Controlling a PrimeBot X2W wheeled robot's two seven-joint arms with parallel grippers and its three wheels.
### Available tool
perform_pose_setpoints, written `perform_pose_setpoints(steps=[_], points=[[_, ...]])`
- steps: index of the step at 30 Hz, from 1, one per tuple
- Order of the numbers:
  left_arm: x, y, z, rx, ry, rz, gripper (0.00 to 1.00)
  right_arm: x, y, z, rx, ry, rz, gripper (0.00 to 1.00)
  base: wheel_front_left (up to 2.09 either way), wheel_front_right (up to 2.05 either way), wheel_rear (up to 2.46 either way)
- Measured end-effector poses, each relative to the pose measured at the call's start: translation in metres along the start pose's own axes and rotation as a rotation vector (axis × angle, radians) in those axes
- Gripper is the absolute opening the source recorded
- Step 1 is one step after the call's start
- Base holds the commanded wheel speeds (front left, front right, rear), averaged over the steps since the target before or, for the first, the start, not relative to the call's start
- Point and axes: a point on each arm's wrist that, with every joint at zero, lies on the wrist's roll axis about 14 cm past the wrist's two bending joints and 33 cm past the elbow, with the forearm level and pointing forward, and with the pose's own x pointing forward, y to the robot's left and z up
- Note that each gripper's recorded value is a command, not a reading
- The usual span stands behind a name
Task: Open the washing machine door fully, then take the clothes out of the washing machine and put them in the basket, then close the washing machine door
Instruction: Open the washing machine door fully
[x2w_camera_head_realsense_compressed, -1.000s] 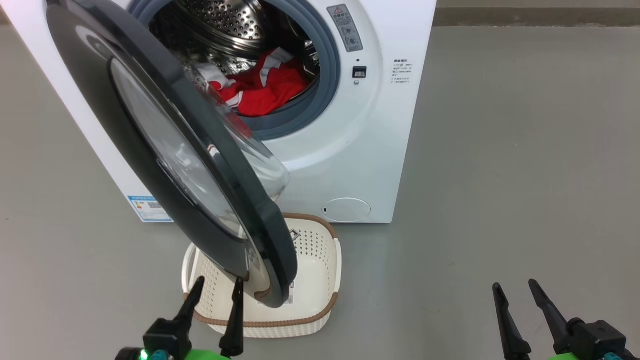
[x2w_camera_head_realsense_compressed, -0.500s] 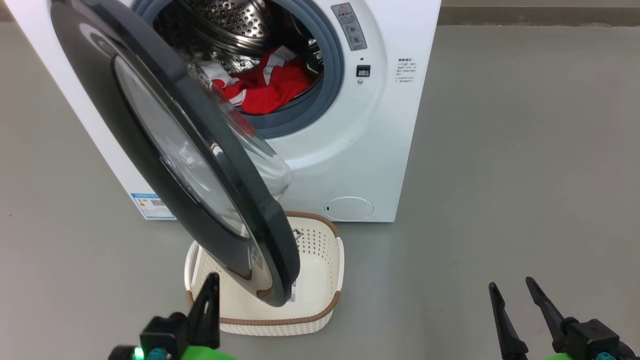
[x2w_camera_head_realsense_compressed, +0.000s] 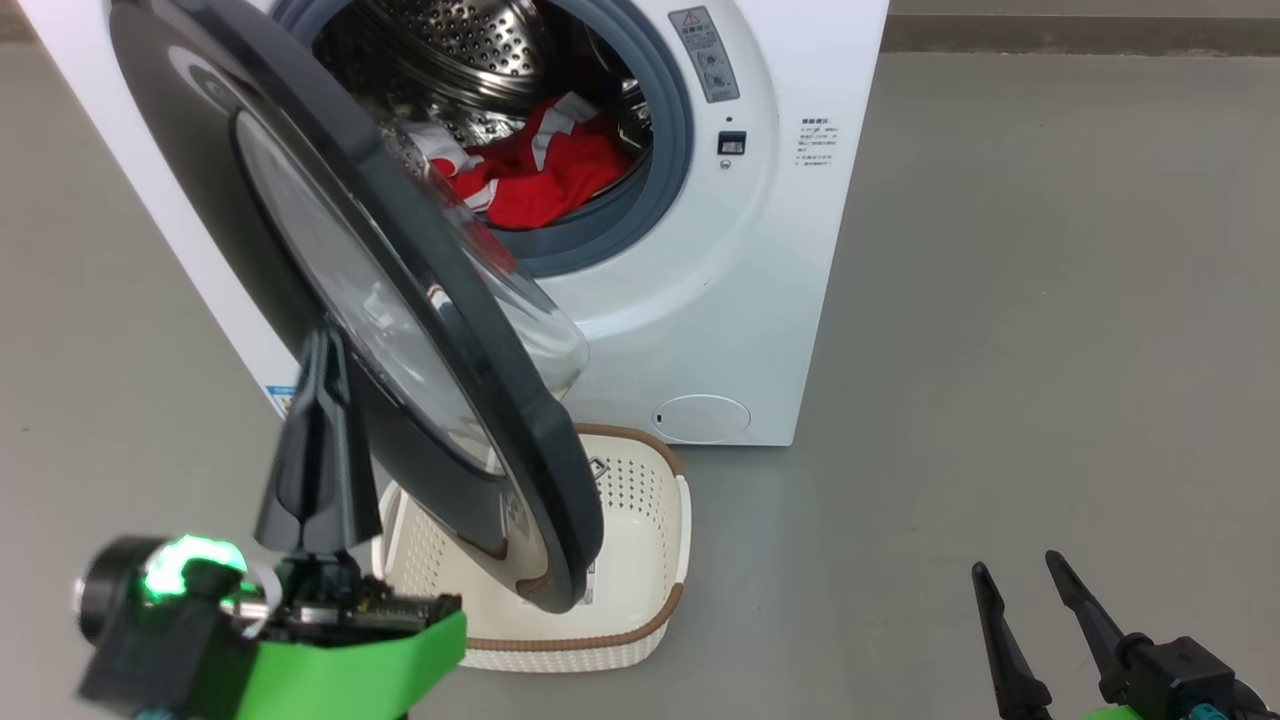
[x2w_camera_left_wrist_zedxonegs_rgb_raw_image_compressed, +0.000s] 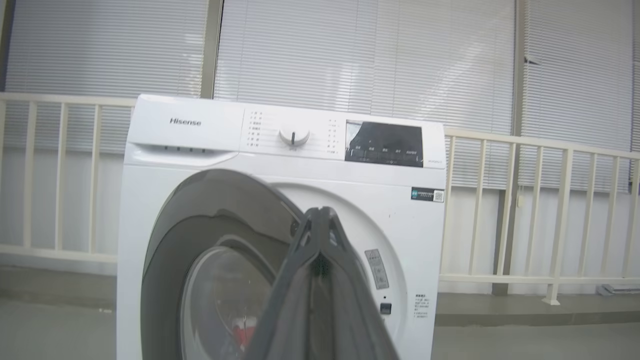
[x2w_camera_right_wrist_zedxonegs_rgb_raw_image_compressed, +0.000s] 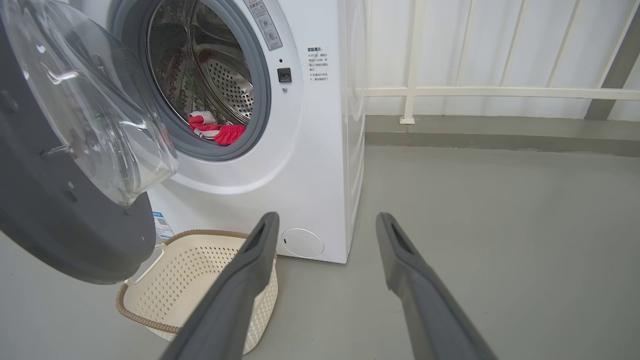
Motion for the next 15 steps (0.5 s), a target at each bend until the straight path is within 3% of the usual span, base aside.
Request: perform_pose_setpoints(steps=[7, 15], points=[[0.011, -0.058, 0.054, -0.089, -0.175, -0.163, 0.0, -0.003, 0.001, 0.0, 0.001, -0.002, 0.0, 1.0, 0.0, 0.0, 0.0], [-0.012, -0.129, 0.009, -0.229, 0.023, -0.364, 0.0, -0.008, -0.003, 0.001, 0.003, -0.007, -0.015, 1.0, 0.0, 0.0, 0.0]])
